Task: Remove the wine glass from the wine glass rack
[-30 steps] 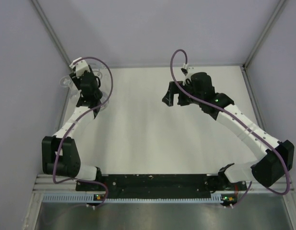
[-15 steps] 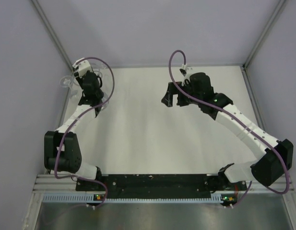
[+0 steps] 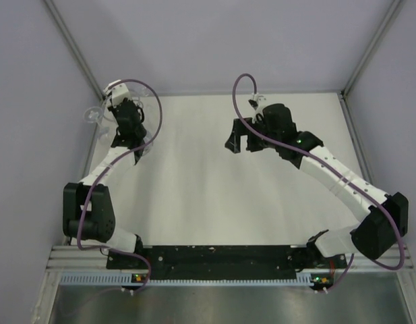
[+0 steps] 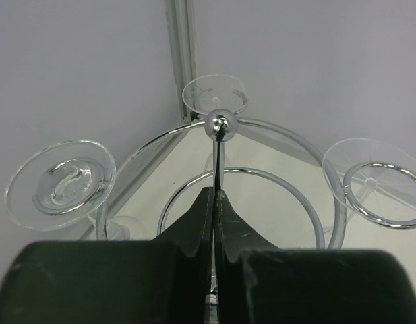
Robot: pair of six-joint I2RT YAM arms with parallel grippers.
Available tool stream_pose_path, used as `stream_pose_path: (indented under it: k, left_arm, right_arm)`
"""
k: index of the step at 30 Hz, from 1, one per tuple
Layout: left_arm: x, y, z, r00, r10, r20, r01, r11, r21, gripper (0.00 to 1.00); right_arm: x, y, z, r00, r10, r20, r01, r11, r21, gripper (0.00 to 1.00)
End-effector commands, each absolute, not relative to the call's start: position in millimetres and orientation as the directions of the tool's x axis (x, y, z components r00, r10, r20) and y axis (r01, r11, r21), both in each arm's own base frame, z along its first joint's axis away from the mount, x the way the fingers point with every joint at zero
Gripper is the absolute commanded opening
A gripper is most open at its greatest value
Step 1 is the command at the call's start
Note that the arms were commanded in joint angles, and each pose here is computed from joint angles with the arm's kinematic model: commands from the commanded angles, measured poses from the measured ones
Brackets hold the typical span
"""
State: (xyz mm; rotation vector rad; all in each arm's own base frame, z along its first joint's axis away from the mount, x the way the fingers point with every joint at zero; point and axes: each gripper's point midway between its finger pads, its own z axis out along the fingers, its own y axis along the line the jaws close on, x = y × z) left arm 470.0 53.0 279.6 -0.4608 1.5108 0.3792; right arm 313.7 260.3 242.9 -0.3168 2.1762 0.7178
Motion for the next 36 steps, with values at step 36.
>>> stream_pose_path:
  k: [36]
  left_arm:
    - [447.9,28.2,335.6,0.144,-0.079,-0.986,-0.387,0.913,-0.130,0.39]
  right_arm:
    - [304.3,284.4,252.6,-0.617,-0.027,-0.786,-0.523,0.760,0.385,0.97]
